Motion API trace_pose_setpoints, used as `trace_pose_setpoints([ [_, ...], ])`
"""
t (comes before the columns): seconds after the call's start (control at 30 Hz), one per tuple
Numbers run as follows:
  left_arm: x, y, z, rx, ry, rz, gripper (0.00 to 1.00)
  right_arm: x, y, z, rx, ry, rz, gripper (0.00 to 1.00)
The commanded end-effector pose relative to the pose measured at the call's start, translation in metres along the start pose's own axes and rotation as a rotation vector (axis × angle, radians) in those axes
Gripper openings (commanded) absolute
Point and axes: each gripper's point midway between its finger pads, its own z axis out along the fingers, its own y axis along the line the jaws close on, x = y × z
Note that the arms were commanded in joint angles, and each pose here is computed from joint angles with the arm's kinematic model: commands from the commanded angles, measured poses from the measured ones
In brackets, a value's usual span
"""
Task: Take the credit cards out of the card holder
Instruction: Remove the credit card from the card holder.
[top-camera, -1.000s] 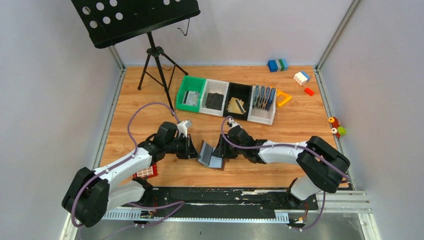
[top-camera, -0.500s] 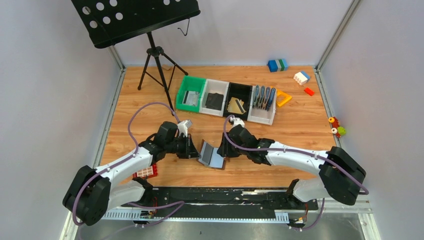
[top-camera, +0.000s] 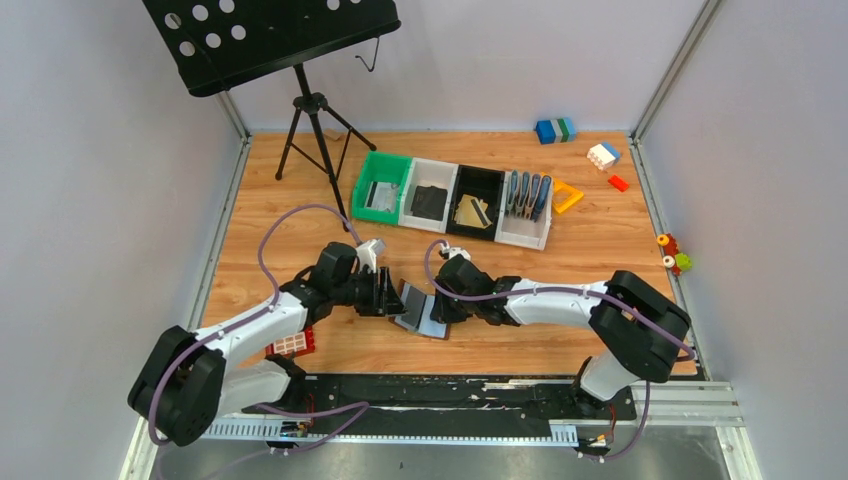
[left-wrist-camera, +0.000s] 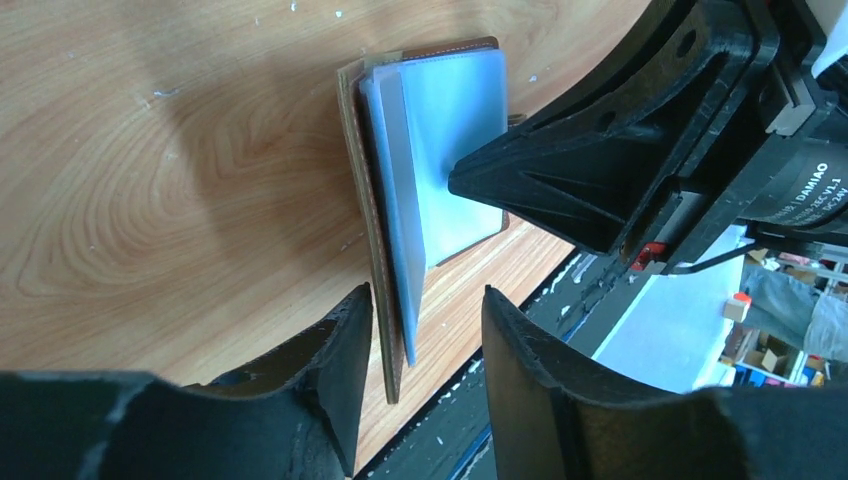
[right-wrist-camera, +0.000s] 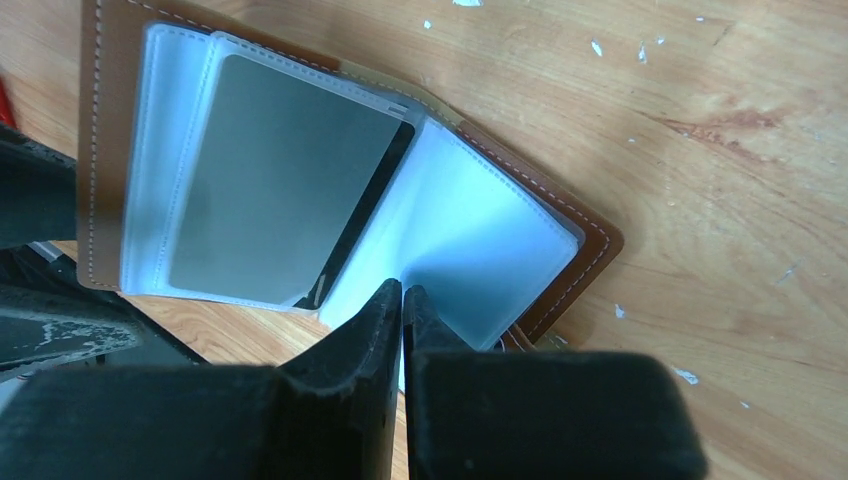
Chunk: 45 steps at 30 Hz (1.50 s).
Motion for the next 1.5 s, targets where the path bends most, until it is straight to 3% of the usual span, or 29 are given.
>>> trace_pose_setpoints([
  [0.0,-0.006,-0.003,0.008,0.025,0.002,0.015,0.52,-0.003,0.010,0.005,-0.051,-0.014,0.013,0.05],
  [0.1,-0.005,0.000,0.015,0.021,0.030,0.008,0.52,-0.001,0.012,0.006,-0.061,-0.008,0.014,0.05],
  [0.17,-0.005,0.002,0.020,0.016,0.045,0.006,0.45,-0.003,0.012,0.005,-0.060,-0.012,0.012,0.05],
  [0.33,-0.004,0.008,0.026,0.006,0.064,-0.003,0.09,-0.005,0.008,-0.001,-0.058,-0.032,0.025,0.06],
  [0.43,-0.003,0.005,0.025,0.032,0.037,-0.011,0.00,-0.010,0.008,-0.009,-0.120,-0.084,0.067,0.10],
  [0.6,-0.008,-0.017,0.017,0.165,-0.054,-0.038,0.00,-0.010,0.018,-0.025,-0.314,-0.109,0.157,0.22],
  [0.8,-0.013,-0.052,0.006,0.350,-0.070,-0.082,0.00,-0.030,0.038,-0.061,-0.573,-0.227,0.221,0.29],
  [1.07,-0.013,-0.079,-0.010,0.500,-0.069,-0.096,0.00,-0.041,0.047,-0.090,-0.694,-0.275,0.249,0.40],
  [1.47,-0.013,-0.104,-0.034,0.608,-0.082,-0.064,0.00,-0.056,0.060,-0.126,-0.840,-0.316,0.294,0.37],
])
